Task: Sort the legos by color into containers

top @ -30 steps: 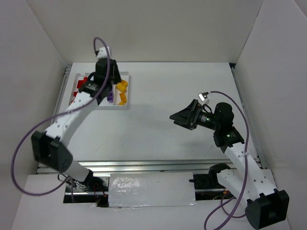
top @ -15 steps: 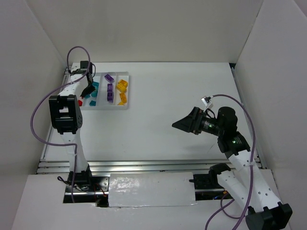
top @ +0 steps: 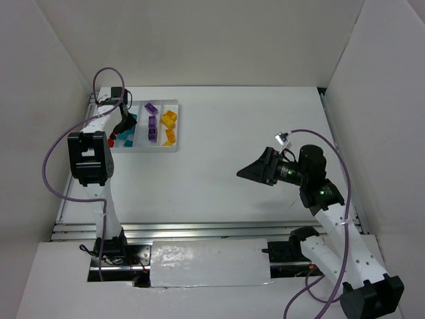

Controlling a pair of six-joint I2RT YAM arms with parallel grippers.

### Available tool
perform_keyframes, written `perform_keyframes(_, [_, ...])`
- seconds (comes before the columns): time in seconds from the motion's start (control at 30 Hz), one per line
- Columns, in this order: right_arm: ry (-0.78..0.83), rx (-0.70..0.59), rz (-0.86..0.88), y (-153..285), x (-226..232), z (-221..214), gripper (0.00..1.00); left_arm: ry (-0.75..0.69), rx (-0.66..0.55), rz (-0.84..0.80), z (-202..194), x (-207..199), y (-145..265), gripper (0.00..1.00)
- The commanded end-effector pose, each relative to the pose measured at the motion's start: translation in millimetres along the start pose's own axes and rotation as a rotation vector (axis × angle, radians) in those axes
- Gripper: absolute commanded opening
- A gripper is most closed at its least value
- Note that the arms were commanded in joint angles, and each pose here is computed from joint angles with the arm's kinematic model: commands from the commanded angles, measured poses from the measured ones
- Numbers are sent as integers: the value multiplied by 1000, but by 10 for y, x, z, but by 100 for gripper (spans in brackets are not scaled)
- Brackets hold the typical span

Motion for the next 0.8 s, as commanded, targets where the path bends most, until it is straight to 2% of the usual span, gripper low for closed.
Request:
perform_keyframes(0.0, [81, -14, 66, 39, 222, 88, 100, 51, -71, -2, 191, 65, 266, 88])
perform_keyframes(0.03, [90, -12, 74, 45, 239, 87, 100, 59, -80, 2, 229, 89, 303, 95])
perform_keyframes(0.17, [116, -19, 57, 67, 299, 120, 100, 78, -117, -35, 360, 146, 595, 99])
perform_keyframes(0.23, [181, -103, -1, 114, 366, 233, 100, 88, -173, -81, 457, 207, 956, 99])
perform_keyframes(0.27, [189, -140, -48, 182, 431, 261, 100, 83, -238, -130, 524, 243, 1317, 99])
perform_keyframes(0.33, [233, -237, -153, 268, 426, 353, 100, 55, -288, -184, 492, 295, 1653, 100])
perform_keyframes(0.37, [241, -339, -247, 380, 446, 425, 100, 39, -350, -221, 480, 427, 2043, 100])
perform_keyframes(0.47, [297, -493, -398, 614, 491, 475, 100, -56, -393, -277, 144, 598, 2463, 100])
perform_keyframes(0.5, [322, -517, -424, 668, 520, 474, 100, -31, -469, -320, 72, 830, 2781, 100])
perform_keyframes(0.53, [333, -496, -451, 701, 524, 400, 100, -75, -450, -313, -127, 927, 2713, 100])
perform_keyframes(0.57, [351, -572, -488, 829, 612, 442, 100, -54, -519, -344, -208, 1144, 2947, 99])
perform_keyframes(0.63, [378, -576, -537, 961, 667, 370, 99, -101, -518, -338, -421, 1322, 2955, 99])
perform_keyframes(0.67, [395, -648, -552, 1132, 793, 407, 99, -100, -539, -350, -537, 1491, 3094, 99])
perform_keyframes(0.77, [424, -721, -579, 1532, 989, 358, 100, -111, -584, -403, -798, 1749, 3270, 100])
Point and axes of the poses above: each gripper's point midway between its finger pads, its own y axis back along the fingers, its own x axis along the line the jaws close on, z = x × y, the point moved 7 cm from there along y, back along the fingers, and after that the axes turned 10 degrees about -y, right-handed, at the moved point
